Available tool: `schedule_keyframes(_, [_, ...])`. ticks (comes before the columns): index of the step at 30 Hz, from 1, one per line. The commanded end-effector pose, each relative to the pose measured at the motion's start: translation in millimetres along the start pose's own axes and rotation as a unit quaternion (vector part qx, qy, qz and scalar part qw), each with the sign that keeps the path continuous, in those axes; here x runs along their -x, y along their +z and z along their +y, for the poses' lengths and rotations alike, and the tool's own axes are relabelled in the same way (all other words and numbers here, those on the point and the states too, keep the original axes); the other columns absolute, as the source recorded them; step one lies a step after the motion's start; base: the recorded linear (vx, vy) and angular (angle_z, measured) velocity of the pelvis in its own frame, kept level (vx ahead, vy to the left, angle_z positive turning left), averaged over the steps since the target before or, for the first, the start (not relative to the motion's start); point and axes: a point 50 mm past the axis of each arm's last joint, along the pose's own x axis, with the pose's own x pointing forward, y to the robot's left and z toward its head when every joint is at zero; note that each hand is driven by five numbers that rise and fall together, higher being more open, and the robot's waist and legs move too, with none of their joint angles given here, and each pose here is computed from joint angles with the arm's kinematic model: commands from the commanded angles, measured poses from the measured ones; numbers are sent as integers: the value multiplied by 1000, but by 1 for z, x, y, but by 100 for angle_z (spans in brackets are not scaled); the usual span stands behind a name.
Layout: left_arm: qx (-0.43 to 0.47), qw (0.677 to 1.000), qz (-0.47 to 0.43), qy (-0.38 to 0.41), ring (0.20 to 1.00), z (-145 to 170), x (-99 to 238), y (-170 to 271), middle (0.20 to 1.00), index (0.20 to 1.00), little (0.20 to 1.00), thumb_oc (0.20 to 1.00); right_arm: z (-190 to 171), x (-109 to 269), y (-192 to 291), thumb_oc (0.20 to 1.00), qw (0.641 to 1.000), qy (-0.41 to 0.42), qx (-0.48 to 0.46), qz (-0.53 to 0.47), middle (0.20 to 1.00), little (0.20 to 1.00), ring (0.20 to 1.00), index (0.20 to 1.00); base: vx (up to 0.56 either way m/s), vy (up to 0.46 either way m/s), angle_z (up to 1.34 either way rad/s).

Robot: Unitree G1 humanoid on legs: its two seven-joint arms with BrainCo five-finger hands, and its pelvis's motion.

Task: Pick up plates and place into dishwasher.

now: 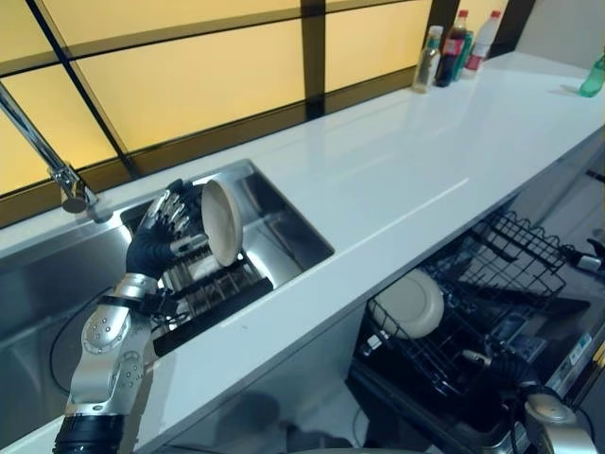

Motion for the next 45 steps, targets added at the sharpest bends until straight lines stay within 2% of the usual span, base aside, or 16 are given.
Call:
schedule_keyframes(1, [-1, 999, -33, 37, 1000, 13, 2, 2, 1000, 1000, 1000, 1000, -33, 17, 112, 1000, 913, -199, -120, -334, 1000, 1000, 1000, 1000, 37, 96, -5])
schedule_keyframes(4, [10, 999, -32, 39, 1000, 9, 2, -1, 1000, 1000, 1000, 1000, -38, 36, 142, 1000, 848, -247, -161, -441, 1000, 1000, 1000, 1000, 22, 95, -12])
schedule_keyframes(9, [-4, 999, -23, 26, 1000, 6, -3, 0, 1000, 1000, 1000, 1000, -30, 53, 177, 1000, 798, -221, -167, -536, 1000, 1000, 1000, 1000, 26, 43, 1])
schedule_keyframes(13, [-55, 998, -9, 25, 1000, 5, -9, 2, 1000, 1000, 1000, 1000, -23, 60, 192, 1000, 787, -180, -160, -569, 1000, 1000, 1000, 1000, 21, 1, 8])
schedule_keyframes(17, [-166, 985, 0, 46, 1000, 12, -16, 7, 1000, 1000, 1000, 1000, -14, 57, 201, 1000, 795, -134, -149, -573, 1000, 1000, 1000, 1000, 8, 4, 8])
schedule_keyframes(20, [-259, 964, -6, 61, 1000, 18, -20, 14, 1000, 1000, 1000, 1000, -5, 54, 201, 1000, 808, -101, -138, -563, 1000, 1000, 1000, 1000, -6, -5, 20])
schedule_keyframes(23, [-393, 917, -21, 65, 1000, 25, -24, 26, 1000, 1000, 1000, 1000, 1, 51, 200, 1000, 820, -77, -133, -551, 1000, 1000, 1000, 1000, -24, -18, 14])
schedule_keyframes(26, [-469, 880, -30, 68, 1000, 34, -29, 36, 1000, 1000, 1000, 1000, 2, 46, 196, 1000, 832, -62, -135, -535, 1000, 1000, 1000, 1000, -40, -43, 11])
schedule_keyframes(30, [-625, 775, -71, 59, 1000, 41, -31, 49, 1000, 1000, 1000, 1000, 5, 42, 193, 1000, 844, -38, -122, -521, 1000, 1000, 1000, 1000, -38, -67, 7])
schedule_keyframes(31, [-665, 739, -87, 56, 1000, 43, -33, 56, 1000, 1000, 1000, 1000, 5, 41, 193, 1000, 847, -32, -122, -517, 1000, 1000, 1000, 1000, -43, -87, 0])
schedule_keyframes(33, [-722, 681, -111, 47, 1000, 48, -35, 68, 1000, 1000, 1000, 1000, 5, 39, 191, 1000, 851, -22, -121, -511, 1000, 1000, 1000, 1000, -51, -113, -1])
schedule_keyframes(36, [-774, 615, -148, 38, 1000, 50, -39, 79, 1000, 1000, 1000, 1000, 6, 36, 190, 1000, 854, -8, -120, -505, 1000, 1000, 1000, 1000, -41, -123, -1])
schedule_keyframes(41, [-801, 569, -183, 44, 1000, 51, -45, 79, 1000, 1000, 1000, 1000, 14, 32, 188, 1000, 859, 17, -109, -500, 1000, 1000, 1000, 1000, -23, -120, 0])
schedule_keyframes(45, [-816, 546, -186, 34, 1000, 48, -46, 71, 1000, 1000, 1000, 1000, 21, 32, 187, 1000, 864, 39, -98, -492, 1000, 1000, 1000, 1000, -13, -116, -6])
